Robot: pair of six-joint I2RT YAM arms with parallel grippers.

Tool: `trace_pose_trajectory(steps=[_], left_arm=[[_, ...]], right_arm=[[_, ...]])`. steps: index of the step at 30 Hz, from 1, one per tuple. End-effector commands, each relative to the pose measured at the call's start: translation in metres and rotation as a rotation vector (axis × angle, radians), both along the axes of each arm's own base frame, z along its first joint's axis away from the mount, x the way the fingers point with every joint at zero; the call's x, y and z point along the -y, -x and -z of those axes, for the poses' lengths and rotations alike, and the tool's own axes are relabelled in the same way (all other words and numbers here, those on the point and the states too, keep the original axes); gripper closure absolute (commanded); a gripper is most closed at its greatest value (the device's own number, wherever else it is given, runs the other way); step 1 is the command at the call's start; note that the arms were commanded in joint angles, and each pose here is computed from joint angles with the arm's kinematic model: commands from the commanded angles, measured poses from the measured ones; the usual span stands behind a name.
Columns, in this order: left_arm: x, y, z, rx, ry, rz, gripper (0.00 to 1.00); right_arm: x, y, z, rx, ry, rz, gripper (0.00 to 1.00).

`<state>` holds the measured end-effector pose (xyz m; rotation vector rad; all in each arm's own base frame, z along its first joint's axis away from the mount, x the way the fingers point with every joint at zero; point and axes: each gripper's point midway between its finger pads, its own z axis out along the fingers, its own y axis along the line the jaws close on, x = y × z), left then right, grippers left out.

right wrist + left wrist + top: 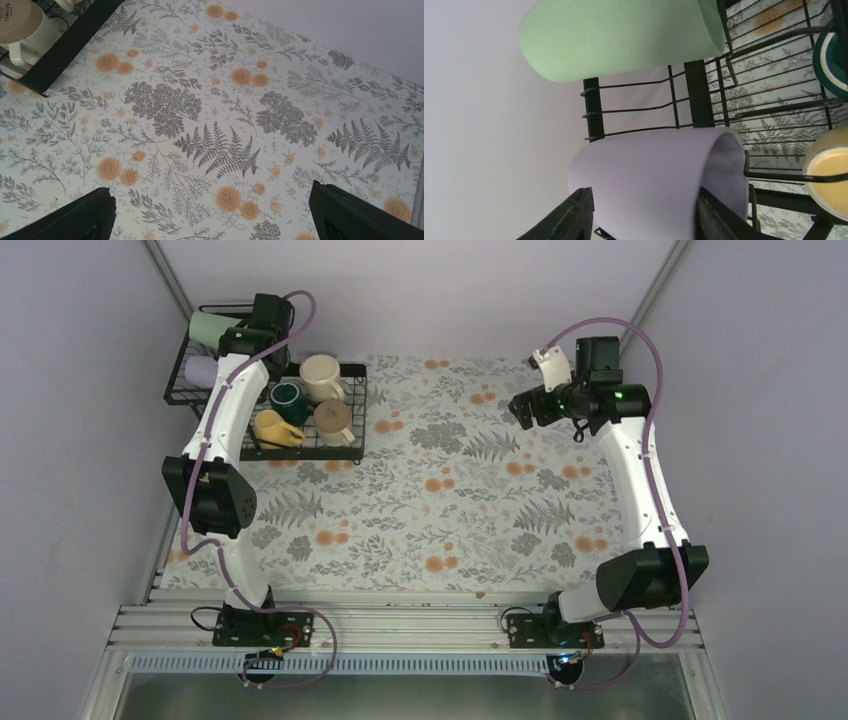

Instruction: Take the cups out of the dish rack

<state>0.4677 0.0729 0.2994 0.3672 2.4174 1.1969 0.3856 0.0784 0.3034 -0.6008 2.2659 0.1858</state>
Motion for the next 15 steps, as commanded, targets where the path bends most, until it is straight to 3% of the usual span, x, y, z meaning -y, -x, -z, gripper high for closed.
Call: trace_pose_trajectory(steps=[1,10,15], left_arm=[[-0.001,0.000,-0.018,0.028,-0.008,-0.006,0.55],[-0.002,0.006,-0.025,0.035,-0.012,0.000,0.71],[-0.005,0.008,-0.027,0.040,-0.023,-0.016,0.91]], right_arm=[[-0.006,0.005,-0.008,0.027,-0.011,-0.038,0.00],[-0.008,0.010,-0.015,0.037,-0.017,-0.053,0.00],[-0.009,0.013,-0.018,0.044,-0.020,-0.054,0.00]])
